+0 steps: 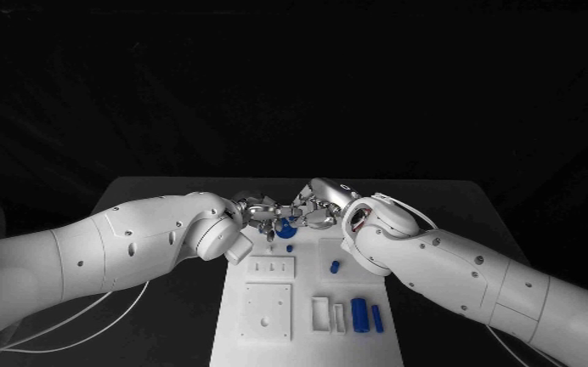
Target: Assemble the parts on the task board
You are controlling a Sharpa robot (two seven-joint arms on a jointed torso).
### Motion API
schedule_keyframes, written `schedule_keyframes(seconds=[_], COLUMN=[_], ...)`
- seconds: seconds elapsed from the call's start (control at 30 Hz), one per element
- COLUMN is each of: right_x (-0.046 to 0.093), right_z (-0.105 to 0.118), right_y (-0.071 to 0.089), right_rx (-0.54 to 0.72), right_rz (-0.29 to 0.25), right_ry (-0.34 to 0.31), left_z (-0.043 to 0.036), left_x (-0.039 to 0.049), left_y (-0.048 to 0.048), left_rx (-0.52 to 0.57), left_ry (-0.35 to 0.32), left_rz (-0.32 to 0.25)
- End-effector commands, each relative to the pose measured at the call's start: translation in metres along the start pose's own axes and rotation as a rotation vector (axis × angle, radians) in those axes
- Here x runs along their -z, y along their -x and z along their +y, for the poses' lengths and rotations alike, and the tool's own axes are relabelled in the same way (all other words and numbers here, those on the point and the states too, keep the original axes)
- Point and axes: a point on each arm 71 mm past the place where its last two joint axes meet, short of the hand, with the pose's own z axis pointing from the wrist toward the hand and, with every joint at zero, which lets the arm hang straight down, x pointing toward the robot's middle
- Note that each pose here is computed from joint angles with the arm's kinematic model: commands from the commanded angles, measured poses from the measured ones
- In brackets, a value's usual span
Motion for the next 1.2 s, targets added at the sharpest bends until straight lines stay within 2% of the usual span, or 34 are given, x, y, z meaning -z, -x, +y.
schedule_keyframes(seconds=[0.03,0.57,1.2], right_x=[0.0011,0.0013,0.0008], right_z=[-0.0027,-0.0036,-0.0003], right_y=[-0.0043,-0.0048,-0.0059], right_rx=[0.014,0.014,0.01], right_rz=[0.03,0.032,0.031], right_ry=[-0.009,-0.011,-0.003], left_z=[-0.0038,-0.0012,-0.0015], left_x=[0.0008,0.0018,0.0009], left_y=[-0.0003,0.002,-0.0001], left_rx=[0.011,0.018,0.022], left_ry=[-0.027,-0.019,-0.017], left_rz=[0.018,0.021,0.029])
